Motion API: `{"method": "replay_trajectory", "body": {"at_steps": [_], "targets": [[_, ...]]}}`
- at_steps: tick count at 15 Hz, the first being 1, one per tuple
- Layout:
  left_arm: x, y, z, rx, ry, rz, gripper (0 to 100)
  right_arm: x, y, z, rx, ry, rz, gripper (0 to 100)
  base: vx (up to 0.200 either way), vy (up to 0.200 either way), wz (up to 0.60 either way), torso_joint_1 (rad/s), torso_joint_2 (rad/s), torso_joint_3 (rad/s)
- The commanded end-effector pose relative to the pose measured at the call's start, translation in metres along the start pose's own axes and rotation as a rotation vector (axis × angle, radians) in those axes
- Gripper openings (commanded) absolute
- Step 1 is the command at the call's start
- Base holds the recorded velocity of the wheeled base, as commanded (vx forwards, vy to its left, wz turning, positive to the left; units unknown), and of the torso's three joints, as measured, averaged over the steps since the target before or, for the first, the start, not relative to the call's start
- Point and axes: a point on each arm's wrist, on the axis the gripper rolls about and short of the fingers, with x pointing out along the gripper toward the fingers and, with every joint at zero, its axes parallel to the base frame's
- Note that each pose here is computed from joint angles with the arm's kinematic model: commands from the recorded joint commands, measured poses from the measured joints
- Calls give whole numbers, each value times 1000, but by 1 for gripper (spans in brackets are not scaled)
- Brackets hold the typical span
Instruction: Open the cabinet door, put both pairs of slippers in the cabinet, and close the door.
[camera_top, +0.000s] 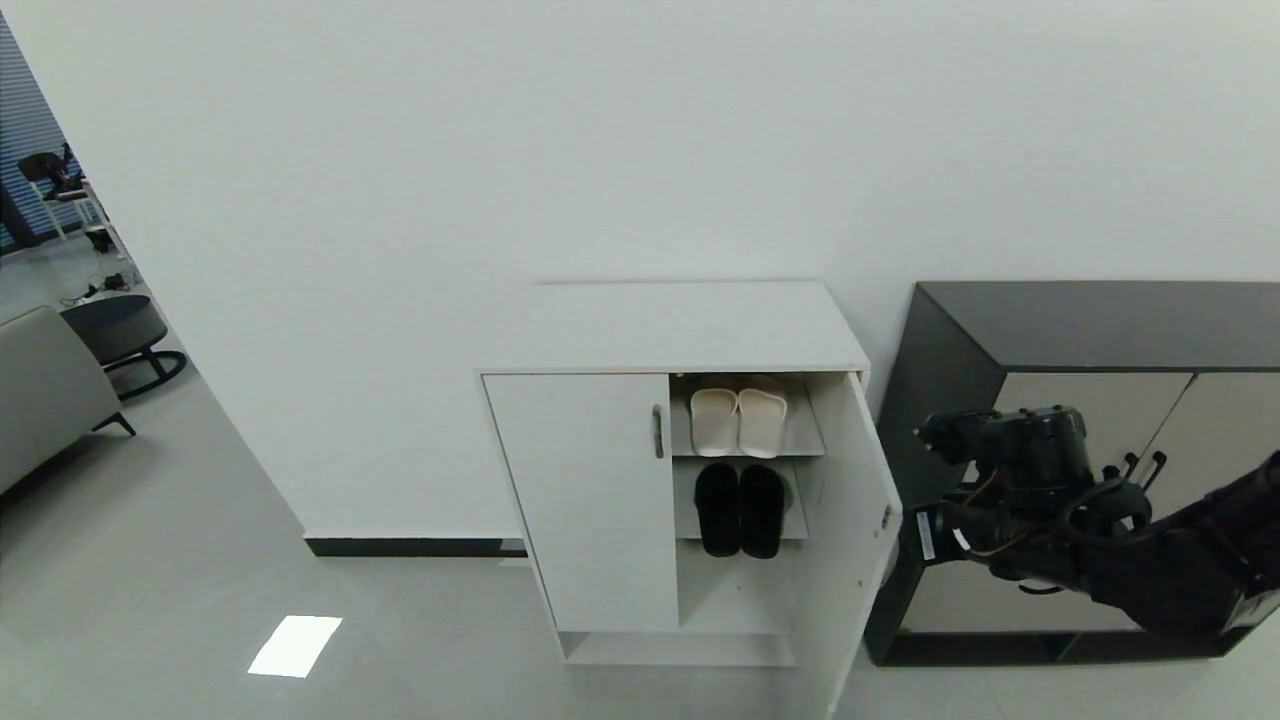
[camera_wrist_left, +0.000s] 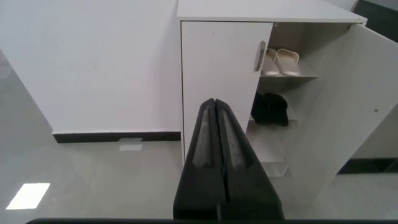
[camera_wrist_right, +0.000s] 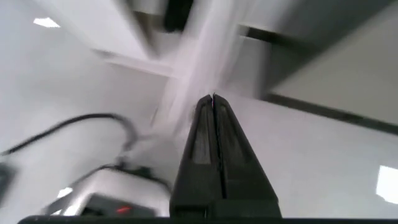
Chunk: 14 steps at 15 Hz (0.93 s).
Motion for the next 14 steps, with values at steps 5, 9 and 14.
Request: {"method": "replay_trajectory", "body": {"at_steps": [5,9,14], "targets": [[0,0,0,-1,1,0,0,-19,40,8,-3,-160,108,0,0,0,0,0,0,0],[0,0,0,-1,1,0,0,-16,56,5,24,-318,176,0,0,0,0,0,0,0],[0,0,0,-1,1,0,0,-25,67,8,42,-422,230,0,0,0,0,0,0,0]]}}
